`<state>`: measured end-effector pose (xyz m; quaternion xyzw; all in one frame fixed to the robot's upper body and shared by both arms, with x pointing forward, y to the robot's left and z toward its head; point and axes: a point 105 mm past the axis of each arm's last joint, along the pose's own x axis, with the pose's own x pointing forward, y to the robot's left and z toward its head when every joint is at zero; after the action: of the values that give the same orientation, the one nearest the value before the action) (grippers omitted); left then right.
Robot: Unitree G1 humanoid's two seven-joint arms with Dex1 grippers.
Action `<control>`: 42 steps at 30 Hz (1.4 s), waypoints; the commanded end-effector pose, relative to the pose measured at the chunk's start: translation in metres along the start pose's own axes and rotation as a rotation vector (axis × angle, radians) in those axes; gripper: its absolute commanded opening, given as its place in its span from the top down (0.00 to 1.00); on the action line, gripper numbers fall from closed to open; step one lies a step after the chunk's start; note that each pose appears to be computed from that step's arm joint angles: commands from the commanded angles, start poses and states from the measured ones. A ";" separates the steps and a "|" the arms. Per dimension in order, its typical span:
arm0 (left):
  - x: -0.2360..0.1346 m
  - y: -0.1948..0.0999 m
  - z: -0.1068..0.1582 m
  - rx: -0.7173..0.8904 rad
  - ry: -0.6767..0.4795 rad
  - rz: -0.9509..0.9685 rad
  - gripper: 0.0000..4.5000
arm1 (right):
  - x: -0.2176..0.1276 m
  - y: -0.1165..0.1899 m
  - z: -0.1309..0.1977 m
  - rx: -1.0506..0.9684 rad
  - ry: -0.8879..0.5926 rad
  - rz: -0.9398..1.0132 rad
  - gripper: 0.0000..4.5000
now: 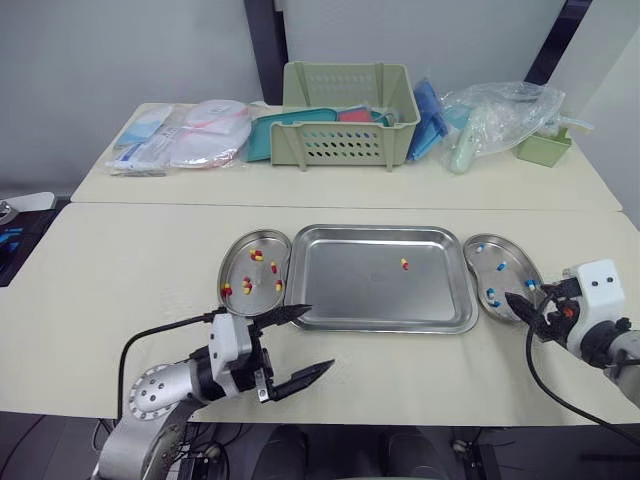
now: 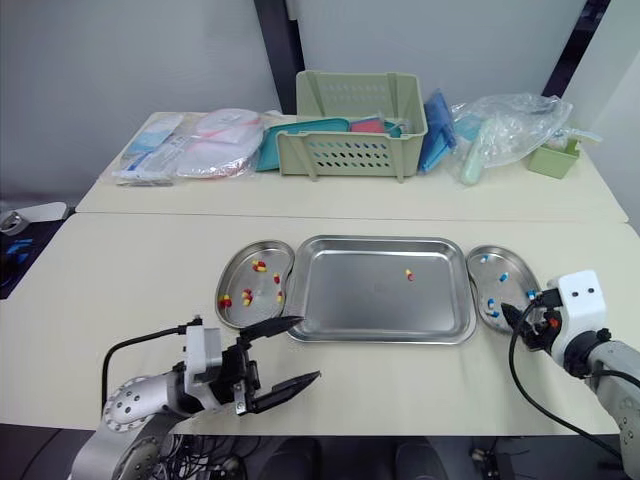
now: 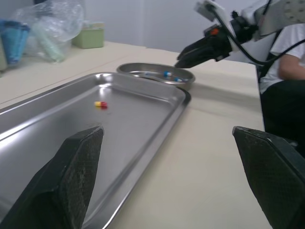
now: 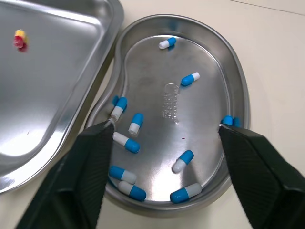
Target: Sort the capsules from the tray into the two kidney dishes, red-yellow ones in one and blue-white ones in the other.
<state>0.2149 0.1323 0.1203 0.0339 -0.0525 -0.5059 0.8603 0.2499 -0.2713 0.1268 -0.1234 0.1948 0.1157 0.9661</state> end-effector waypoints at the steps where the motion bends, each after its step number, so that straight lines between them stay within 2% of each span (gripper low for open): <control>1: -0.021 0.023 0.011 0.029 0.028 0.139 0.00 | -0.009 -0.003 0.011 -0.143 -0.047 0.054 0.01; 2: -0.024 0.025 0.010 0.031 0.043 0.148 0.00 | -0.010 -0.003 0.011 -0.157 -0.050 0.061 0.01; 4: -0.047 0.050 0.008 0.065 0.093 0.284 0.00 | -0.016 -0.008 0.015 -0.246 -0.072 0.117 0.01; 6: -0.095 0.086 0.001 0.084 0.194 0.487 0.00 | -0.028 -0.021 0.012 -0.320 -0.029 0.220 0.01; 9: -0.134 0.104 -0.002 0.071 0.267 0.603 0.00 | -0.039 -0.037 0.009 -0.369 0.015 0.270 0.01; 14: -0.195 0.120 -0.012 0.023 0.413 0.721 0.00 | -0.059 -0.065 0.000 -0.403 0.121 0.337 0.01; 20: -0.226 0.122 -0.019 -0.026 0.466 0.790 0.00 | -0.076 -0.080 -0.017 -0.411 0.218 0.386 0.01; 24: -0.234 0.120 -0.023 -0.039 0.482 0.811 0.00 | -0.077 -0.069 -0.015 -0.388 0.178 0.404 0.01; 33: -0.229 0.120 -0.025 -0.027 0.467 0.813 0.00 | -0.071 -0.036 -0.019 -0.350 0.065 0.429 0.01; 36: -0.226 0.114 -0.028 -0.036 0.460 0.807 0.00 | -0.063 -0.010 -0.014 -0.375 -0.043 0.439 0.01; 42: -0.222 0.100 -0.034 -0.052 0.448 0.828 0.00 | -0.038 0.060 -0.005 -0.333 -0.228 0.492 0.01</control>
<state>0.1996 0.3745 0.0746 0.0885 0.1581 -0.1106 0.9772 0.1928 -0.2377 0.1182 -0.2059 0.1204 0.3915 0.8887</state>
